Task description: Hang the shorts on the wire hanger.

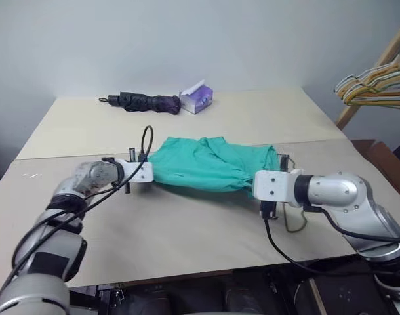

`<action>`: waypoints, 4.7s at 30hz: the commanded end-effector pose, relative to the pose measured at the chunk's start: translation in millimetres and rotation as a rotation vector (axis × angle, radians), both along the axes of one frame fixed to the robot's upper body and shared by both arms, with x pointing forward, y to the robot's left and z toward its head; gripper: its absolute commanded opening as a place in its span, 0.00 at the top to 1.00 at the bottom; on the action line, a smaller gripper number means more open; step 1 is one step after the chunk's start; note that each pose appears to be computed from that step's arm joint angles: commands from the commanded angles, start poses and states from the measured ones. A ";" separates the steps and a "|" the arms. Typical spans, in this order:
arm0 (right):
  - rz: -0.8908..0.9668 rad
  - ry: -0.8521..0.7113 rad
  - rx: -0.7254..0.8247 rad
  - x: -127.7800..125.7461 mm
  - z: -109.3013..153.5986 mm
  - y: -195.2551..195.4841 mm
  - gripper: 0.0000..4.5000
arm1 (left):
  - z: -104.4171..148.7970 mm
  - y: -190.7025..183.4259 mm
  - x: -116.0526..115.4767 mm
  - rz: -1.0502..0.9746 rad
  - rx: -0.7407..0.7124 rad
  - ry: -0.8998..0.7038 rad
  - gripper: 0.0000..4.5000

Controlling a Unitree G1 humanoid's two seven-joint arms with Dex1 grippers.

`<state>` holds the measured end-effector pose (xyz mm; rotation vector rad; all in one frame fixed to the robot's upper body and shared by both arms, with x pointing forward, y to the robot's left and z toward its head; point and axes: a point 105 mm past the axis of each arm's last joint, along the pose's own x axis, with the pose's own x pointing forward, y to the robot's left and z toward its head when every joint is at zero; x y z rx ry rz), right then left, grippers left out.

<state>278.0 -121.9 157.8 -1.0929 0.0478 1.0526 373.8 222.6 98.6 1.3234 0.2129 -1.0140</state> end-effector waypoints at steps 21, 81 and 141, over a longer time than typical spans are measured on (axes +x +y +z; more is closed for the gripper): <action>0.011 -0.233 -0.035 69.6 67.6 -30.8 1.00 | 111.3 -18.5 -0.7 0.094 -0.336 -0.215 0.99; 0.404 -0.613 -0.173 32.1 -31.3 -47.4 1.00 | -12.4 -0.1 -223.8 -0.198 -0.062 0.600 0.99; 0.344 -0.516 0.027 64.0 -41.8 -34.7 1.00 | 73.0 -1.7 -124.2 -0.080 -0.136 0.197 0.99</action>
